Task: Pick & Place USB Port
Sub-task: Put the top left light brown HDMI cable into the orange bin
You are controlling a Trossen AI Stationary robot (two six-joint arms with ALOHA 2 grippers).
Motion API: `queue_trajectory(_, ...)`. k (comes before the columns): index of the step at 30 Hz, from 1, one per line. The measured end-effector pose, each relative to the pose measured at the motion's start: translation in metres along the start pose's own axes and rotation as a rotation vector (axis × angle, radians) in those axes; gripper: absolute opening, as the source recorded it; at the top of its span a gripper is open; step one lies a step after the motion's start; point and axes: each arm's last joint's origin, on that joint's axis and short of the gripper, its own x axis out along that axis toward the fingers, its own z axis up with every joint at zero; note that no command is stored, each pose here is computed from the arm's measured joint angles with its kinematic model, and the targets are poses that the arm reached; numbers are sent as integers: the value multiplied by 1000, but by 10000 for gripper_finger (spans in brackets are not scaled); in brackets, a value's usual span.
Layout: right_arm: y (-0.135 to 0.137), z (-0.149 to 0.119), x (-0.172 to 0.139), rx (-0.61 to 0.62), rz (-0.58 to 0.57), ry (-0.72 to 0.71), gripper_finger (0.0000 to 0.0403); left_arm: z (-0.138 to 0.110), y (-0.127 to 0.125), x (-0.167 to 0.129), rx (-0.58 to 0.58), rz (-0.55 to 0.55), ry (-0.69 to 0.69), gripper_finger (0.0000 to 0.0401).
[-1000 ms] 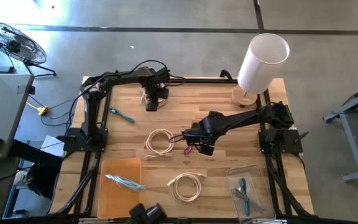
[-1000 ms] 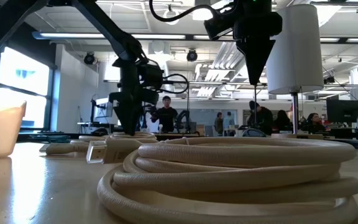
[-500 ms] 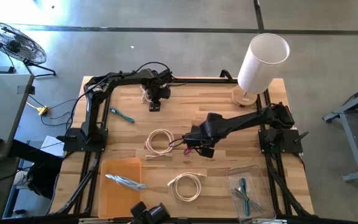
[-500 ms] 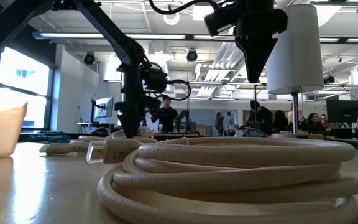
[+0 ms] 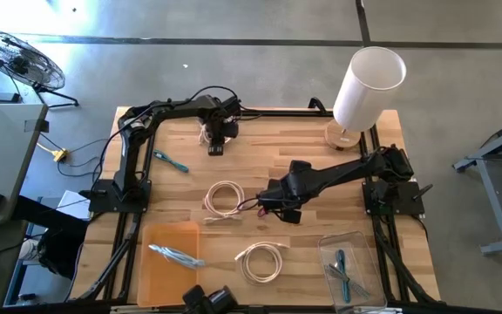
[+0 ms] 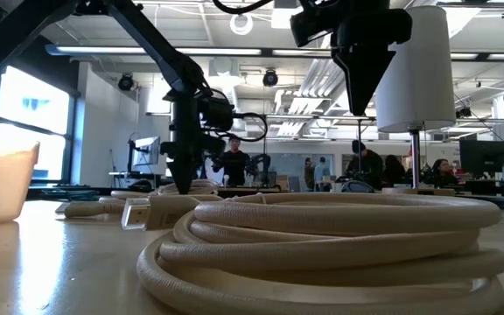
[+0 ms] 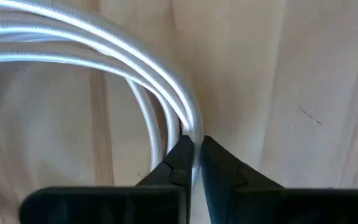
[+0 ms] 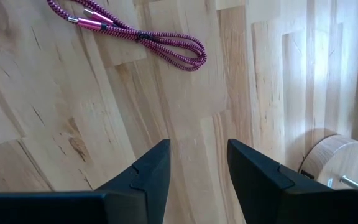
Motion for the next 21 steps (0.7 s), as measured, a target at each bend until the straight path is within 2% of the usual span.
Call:
queue_trajectory(3, 2, -1, -1, -6, -16, -10, 149, -1, -1, 0, 8, -21, -1, 24)
queue_trajectory(7, 4, -2, -2, -17, -28, -20, 149, -1, -4, -4, 29, -59, -32, 8)
queue_trajectory(10, 7, -3, -3, -24, -28, -23, 149, 2, -9, -11, 49, -51, -53, 13)
queue_trajectory(21, 11, -5, -5, -32, -36, -34, 149, -3, -27, -66, 75, 13, -156, 8)
